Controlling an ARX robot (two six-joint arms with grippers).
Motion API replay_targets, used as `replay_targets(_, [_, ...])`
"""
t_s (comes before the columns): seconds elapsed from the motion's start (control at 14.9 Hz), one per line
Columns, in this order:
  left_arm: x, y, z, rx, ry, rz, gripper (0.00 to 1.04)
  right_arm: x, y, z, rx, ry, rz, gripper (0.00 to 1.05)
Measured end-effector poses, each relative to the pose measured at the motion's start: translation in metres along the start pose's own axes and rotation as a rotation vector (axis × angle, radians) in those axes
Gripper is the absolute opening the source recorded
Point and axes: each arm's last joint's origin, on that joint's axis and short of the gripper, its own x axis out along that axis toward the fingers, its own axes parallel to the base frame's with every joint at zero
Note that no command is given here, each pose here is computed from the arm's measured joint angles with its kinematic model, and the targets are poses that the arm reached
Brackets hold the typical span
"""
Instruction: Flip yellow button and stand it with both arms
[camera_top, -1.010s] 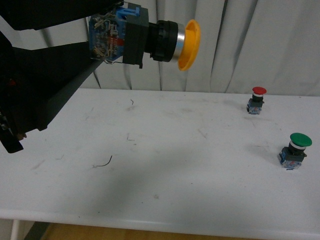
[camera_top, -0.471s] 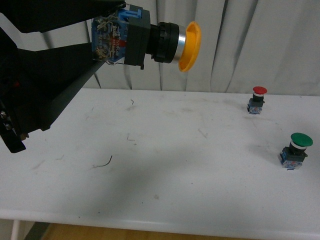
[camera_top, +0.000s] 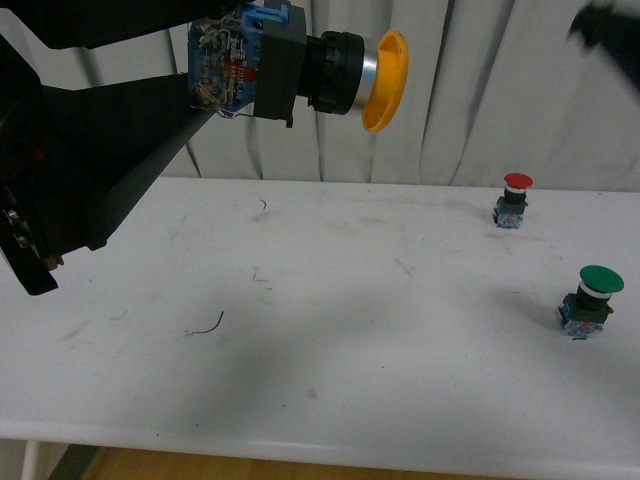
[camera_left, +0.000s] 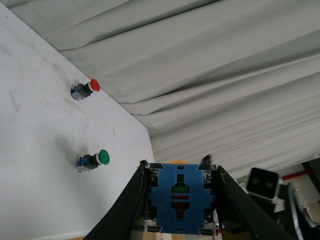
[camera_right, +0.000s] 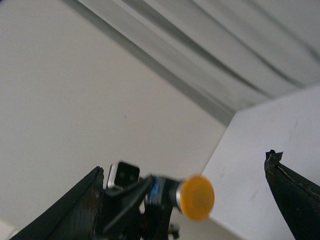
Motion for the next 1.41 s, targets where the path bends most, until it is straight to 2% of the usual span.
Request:
replay_targets(0.13, [0.0, 0.0, 0.0, 0.001, 0.001, -0.001, 0.32, 0.002, -0.008, -0.024, 0.157, 0.074, -0.027, 0.98])
replay_targets(0.34, [0.0, 0.0, 0.002, 0.002, -0.006, -0.003, 0.32, 0.015, -0.016, -0.042, 0.279, 0.121, -0.052, 0.98])
replay_targets(0.54, [-0.001, 0.0, 0.001, 0.002, 0.001, -0.004, 0.32, 0.034, -0.028, -0.042, 0.345, 0.095, -0.084, 0.98])
replay_targets(0.88, [-0.004, 0.004, 0.003, 0.003, -0.007, 0.004, 0.32, 0.059, -0.024, -0.046, 0.382, 0.102, -0.047, 0.98])
replay_targets(0.94, [-0.004, 0.004, 0.003, 0.002, -0.006, 0.006, 0.32, 0.065, -0.022, -0.051, 0.4, 0.109, -0.042, 0.91])
replay_targets(1.14, [-0.004, 0.004, 0.003, 0.003, -0.008, -0.001, 0.32, 0.068, -0.019, -0.056, 0.404, 0.118, -0.038, 0.62])
replay_targets(1.21, [-0.004, 0.004, 0.003, 0.005, -0.011, -0.005, 0.32, 0.068, -0.018, -0.057, 0.409, 0.122, -0.035, 0.44])
replay_targets(1.28, [-0.005, 0.004, 0.003, 0.005, -0.012, -0.004, 0.32, 0.069, -0.019, -0.058, 0.409, 0.124, -0.035, 0.36])
replay_targets(1.41, [-0.005, 0.005, 0.003, 0.004, -0.012, -0.002, 0.32, 0.069, -0.018, -0.059, 0.411, 0.125, -0.036, 0.36])
